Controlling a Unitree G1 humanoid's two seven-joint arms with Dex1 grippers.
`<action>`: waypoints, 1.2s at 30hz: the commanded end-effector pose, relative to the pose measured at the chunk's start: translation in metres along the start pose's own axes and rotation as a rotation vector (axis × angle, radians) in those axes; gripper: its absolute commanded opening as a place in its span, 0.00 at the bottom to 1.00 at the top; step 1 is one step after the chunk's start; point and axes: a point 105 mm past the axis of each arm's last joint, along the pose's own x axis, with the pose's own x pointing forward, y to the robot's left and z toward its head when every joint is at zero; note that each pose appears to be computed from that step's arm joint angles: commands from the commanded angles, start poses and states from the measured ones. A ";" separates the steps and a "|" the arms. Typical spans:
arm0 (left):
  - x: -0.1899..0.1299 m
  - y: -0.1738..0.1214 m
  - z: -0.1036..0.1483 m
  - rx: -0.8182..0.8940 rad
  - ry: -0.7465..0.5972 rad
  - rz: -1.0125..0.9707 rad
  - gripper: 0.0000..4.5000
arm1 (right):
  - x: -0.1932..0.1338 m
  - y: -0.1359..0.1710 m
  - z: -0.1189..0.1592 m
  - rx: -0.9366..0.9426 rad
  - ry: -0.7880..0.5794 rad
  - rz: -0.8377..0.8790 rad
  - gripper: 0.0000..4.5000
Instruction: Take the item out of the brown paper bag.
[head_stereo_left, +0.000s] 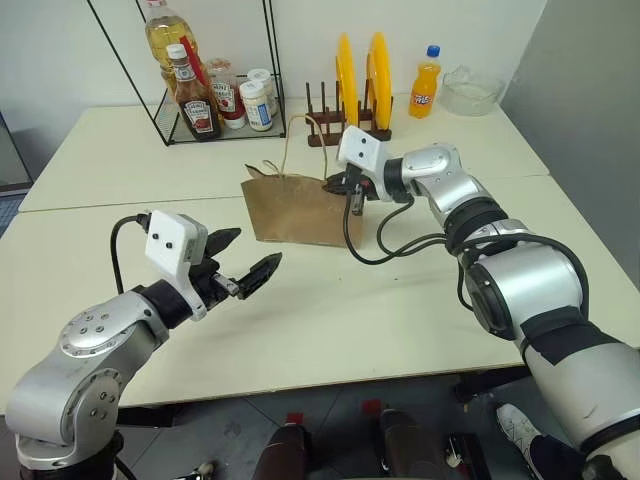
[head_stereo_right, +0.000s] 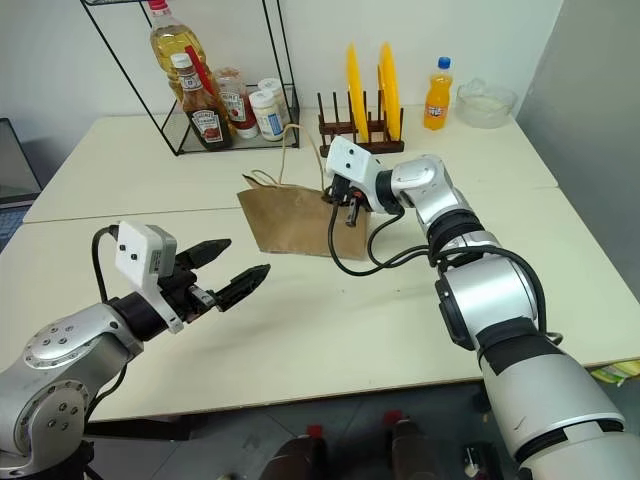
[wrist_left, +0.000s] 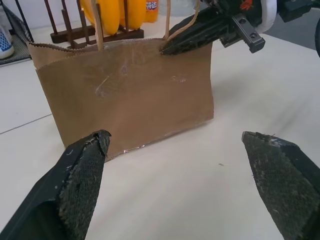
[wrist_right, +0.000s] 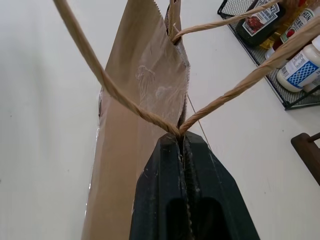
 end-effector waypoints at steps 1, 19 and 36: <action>-0.003 0.002 0.012 0.032 -0.038 0.002 1.00 | -0.008 -0.013 0.043 -0.023 -0.148 0.002 0.01; 0.001 -0.003 0.012 0.029 -0.040 -0.006 1.00 | 0.011 0.011 0.038 -0.081 -0.120 0.103 0.01; 0.001 0.014 0.011 0.014 -0.039 0.006 1.00 | -0.045 -0.016 0.006 -0.015 -0.136 0.005 0.05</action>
